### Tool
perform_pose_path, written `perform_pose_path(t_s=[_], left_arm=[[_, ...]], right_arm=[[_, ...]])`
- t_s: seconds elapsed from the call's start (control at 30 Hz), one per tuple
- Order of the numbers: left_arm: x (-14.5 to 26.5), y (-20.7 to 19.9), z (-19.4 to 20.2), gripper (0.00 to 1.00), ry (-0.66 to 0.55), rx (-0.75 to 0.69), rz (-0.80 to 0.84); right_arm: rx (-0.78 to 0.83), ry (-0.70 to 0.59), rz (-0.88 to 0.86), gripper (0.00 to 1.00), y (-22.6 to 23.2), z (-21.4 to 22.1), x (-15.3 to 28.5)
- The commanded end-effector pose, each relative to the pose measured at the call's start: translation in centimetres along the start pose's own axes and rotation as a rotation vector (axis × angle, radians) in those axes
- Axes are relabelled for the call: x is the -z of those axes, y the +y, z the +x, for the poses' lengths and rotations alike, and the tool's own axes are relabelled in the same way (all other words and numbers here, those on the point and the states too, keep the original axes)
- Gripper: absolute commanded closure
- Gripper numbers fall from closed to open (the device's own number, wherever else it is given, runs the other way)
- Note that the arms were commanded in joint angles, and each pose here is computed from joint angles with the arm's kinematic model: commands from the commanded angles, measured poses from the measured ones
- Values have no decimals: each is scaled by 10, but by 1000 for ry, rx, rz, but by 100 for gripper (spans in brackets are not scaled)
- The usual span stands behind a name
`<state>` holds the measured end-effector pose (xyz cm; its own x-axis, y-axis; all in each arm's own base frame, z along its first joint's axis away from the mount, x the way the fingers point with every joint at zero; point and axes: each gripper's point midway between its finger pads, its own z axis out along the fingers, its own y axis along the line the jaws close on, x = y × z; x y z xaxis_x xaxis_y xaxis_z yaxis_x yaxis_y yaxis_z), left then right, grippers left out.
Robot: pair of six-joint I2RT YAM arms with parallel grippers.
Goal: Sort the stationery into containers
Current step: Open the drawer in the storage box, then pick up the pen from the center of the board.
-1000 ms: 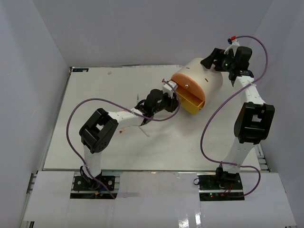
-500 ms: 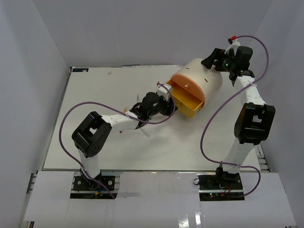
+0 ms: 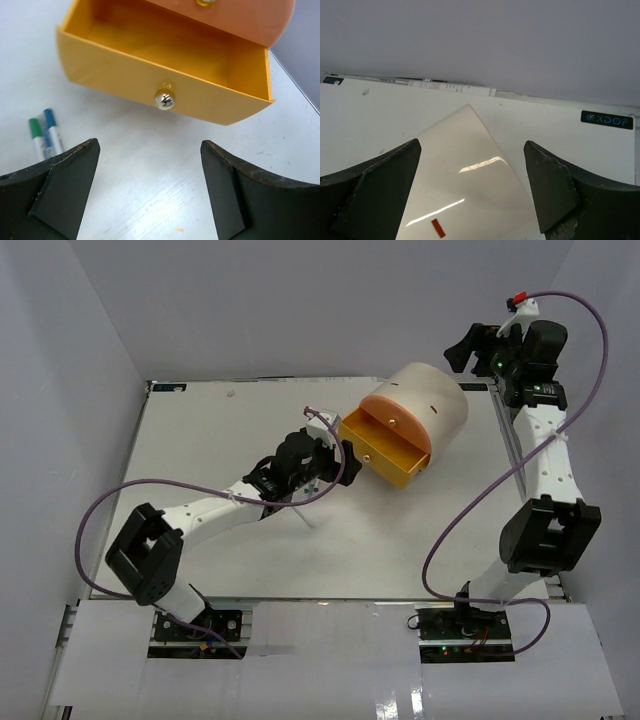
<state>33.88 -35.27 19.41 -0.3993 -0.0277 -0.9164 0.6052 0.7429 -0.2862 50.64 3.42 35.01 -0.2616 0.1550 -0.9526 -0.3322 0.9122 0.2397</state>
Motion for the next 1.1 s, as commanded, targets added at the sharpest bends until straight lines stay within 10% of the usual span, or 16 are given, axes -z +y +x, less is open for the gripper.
perform_pose_path(t_s=[0.0, 0.43, 1.07], left_arm=[[37, 27, 2, 7, 49, 69, -169], [130, 150, 44, 15, 237, 280, -518], [-26, 232, 46, 31, 386, 327, -708]], right_arm=[[73, -78, 53, 10, 14, -36, 43], [27, -70, 28, 10, 77, 66, 169], [-25, 3, -7, 10, 99, 154, 193]])
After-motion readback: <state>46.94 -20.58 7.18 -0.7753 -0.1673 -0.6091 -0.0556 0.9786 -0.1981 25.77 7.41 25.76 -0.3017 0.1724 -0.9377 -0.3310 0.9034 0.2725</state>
